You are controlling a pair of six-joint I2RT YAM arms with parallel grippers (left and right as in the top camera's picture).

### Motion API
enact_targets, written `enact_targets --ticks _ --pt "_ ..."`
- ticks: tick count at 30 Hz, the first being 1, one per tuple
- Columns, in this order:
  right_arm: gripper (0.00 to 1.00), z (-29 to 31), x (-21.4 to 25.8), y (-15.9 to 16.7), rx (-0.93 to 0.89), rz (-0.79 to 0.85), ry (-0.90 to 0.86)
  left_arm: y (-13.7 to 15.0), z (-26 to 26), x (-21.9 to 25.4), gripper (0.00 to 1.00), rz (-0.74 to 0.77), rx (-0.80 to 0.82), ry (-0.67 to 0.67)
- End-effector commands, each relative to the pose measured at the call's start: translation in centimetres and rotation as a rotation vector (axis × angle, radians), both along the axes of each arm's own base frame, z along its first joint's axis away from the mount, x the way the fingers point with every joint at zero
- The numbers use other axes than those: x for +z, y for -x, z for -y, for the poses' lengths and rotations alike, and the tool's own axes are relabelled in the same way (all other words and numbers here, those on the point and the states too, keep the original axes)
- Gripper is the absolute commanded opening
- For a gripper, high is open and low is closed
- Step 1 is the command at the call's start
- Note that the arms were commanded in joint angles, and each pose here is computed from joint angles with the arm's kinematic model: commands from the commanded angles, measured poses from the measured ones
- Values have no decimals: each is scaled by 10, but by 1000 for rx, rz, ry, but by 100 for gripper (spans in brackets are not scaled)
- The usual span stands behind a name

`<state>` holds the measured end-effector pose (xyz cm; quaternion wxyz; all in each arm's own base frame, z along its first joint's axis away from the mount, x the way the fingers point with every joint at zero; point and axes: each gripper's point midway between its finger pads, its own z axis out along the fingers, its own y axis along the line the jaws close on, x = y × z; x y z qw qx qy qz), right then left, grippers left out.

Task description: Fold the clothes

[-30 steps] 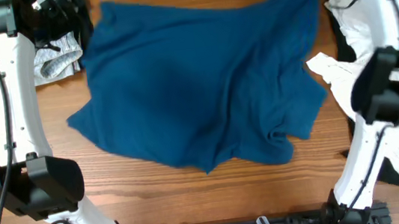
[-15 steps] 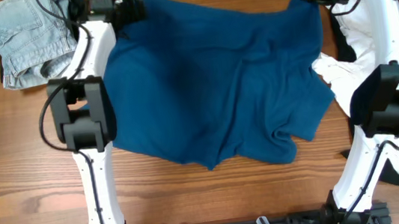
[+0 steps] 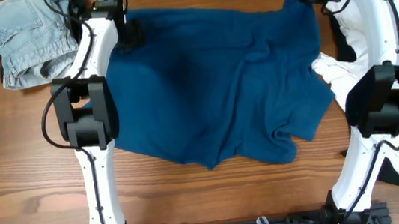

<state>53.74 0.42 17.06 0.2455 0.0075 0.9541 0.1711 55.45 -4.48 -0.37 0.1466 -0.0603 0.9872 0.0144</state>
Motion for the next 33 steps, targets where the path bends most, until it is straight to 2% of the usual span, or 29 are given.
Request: enact_targets --ticks 1,3,4,6,7,10,14,22,23,24,27,28,30,31,32,33 --pt "8 0 -10 -1 -11 -20 2 106 -9 -78 88 -449 80 -22" --pt "10 0 -9 -2 -11 -17 2 127 -11 -73 85 -536 81 -31" --pt "10 0 -9 -3 -11 -12 2 122 -4 -58 86 -527 33 5" --pt "11 0 -8 -4 -11 -8 2 93 3 -19 89 -420 4 21" --pt "11 0 -8 -3 -13 -10 1 69 8 7 92 -321 -3 31" --pt "10 0 -8 -4 -24 -14 -5 24 15 52 98 -127 -9 52" --pt "11 0 -9 -3 -24 -14 -5 -2 8 44 100 -35 12 47" --pt "11 1 -8 -5 -26 -7 -6 -24 -36 -9 98 -15 135 58" --pt "11 1 -6 -7 -37 0 -11 -26 -36 -16 94 -12 135 58" --pt "11 1 -5 -9 -47 5 -15 -28 -35 -16 86 -5 133 59" --pt "11 2 -5 -10 -48 9 -11 -40 -34 -10 27 51 137 67" --pt "10 4 -6 -10 -53 5 -1 -41 -34 -10 18 52 147 70" --pt "10 4 -6 -10 -54 5 1 -34 -33 -12 14 25 157 71" --pt "9 4 -6 -10 -54 5 2 -30 -32 -14 4 8 156 69" --pt "4 4 -6 -10 -54 6 2 -28 -32 -14 4 0 156 67" --pt "4 5 -5 -12 -56 14 7 -29 -35 -9 4 9 160 55"
